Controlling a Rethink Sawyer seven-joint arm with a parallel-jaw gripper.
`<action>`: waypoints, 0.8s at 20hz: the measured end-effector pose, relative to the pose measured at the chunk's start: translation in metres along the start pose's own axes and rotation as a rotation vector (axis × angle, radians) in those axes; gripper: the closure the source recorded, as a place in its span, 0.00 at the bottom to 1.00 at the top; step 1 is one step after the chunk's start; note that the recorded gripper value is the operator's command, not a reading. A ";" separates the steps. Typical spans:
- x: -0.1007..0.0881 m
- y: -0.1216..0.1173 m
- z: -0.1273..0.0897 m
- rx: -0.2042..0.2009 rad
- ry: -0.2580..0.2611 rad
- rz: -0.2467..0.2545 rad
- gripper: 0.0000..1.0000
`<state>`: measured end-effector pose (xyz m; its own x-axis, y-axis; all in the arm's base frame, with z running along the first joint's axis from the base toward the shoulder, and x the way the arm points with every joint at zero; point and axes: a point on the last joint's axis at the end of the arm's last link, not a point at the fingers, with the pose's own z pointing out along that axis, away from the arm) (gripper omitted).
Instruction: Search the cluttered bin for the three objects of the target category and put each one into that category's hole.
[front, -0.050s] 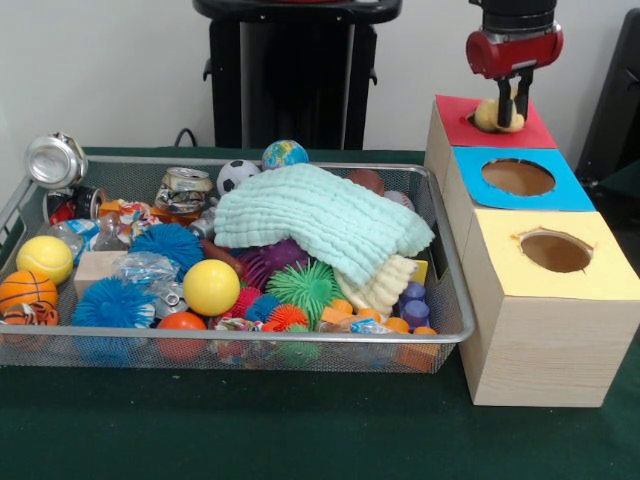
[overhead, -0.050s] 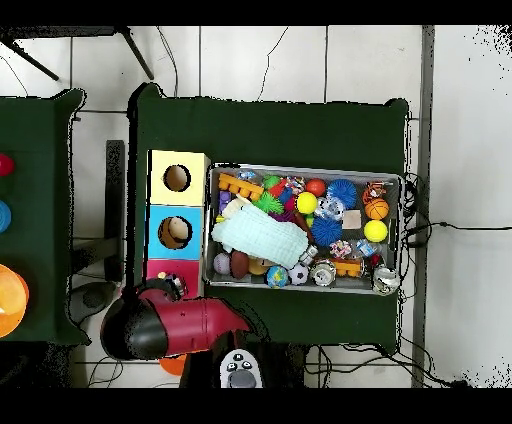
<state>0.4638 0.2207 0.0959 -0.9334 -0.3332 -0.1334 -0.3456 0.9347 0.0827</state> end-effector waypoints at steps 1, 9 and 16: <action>0.000 0.000 0.000 0.000 0.001 0.000 0.00; 0.003 0.002 0.002 0.007 0.008 -0.005 0.00; 0.001 0.002 0.002 0.024 0.003 -0.011 0.00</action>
<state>0.4620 0.2223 0.0941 -0.9297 -0.3439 -0.1315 -0.3535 0.9336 0.0578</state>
